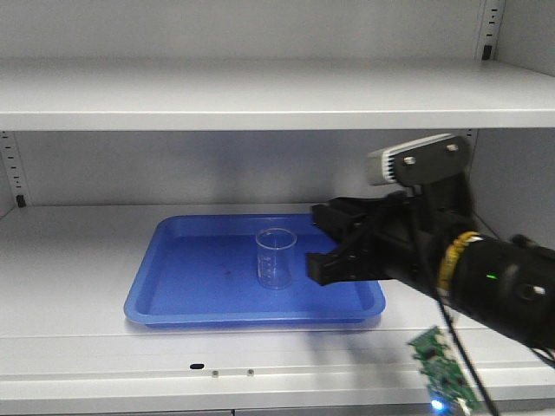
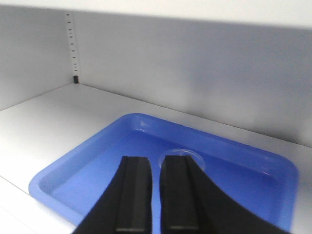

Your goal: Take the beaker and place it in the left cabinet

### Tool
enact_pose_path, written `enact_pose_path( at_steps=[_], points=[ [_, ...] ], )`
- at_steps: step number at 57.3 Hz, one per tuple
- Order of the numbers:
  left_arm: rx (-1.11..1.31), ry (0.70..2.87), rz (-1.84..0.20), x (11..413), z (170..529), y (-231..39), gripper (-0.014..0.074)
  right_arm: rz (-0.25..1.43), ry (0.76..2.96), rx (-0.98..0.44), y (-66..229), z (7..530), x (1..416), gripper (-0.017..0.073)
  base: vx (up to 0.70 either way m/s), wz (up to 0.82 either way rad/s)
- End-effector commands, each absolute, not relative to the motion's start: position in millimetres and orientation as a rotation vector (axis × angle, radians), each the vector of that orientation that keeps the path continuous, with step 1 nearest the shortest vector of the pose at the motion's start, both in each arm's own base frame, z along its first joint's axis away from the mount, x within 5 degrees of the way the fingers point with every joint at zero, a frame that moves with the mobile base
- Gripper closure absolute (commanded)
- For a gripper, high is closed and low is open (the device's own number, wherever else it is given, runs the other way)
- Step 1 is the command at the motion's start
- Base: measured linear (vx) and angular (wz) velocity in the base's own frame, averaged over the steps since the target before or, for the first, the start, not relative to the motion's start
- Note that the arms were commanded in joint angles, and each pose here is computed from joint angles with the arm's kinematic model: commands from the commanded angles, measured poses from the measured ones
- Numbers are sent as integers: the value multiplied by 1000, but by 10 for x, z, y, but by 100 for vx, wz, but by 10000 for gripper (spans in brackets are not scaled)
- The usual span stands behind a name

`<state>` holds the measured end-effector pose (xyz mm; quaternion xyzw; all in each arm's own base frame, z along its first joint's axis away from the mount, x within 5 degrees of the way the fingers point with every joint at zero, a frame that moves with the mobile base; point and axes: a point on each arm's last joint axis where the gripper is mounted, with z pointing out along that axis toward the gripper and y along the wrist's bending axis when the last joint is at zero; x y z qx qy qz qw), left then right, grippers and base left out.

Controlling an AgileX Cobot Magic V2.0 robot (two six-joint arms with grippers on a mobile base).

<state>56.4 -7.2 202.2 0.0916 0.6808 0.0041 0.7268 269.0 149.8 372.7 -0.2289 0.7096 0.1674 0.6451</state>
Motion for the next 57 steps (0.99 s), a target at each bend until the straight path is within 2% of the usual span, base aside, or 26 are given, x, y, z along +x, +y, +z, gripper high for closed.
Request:
enact_pose_path(
  at_steps=[1, 32, 39, 49, 57],
  points=[
    [190, 1416, 2, 549, 2054, -74, 592, 386, 1540, -496, 1384, 3959, 2498, 424, 0, 0],
    [190, 1416, 2, 549, 2054, -74, 592, 365, 1532, -481, 1314, 4011, 2410, 425, 0, 0],
    [190, 1416, 2, 549, 2054, -74, 592, 346, 1589, -425, 1175, 3925, 2248, 466, 0, 0],
    [190, 1416, 2, 549, 2054, -74, 592, 385, 1680, -282, 891, 3716, 1850, 575, 0, 0],
    [190, 1416, 2, 549, 2054, -74, 592, 364, 1632, -201, 604, 3581, 1584, 568, 0, 0]
  ],
)
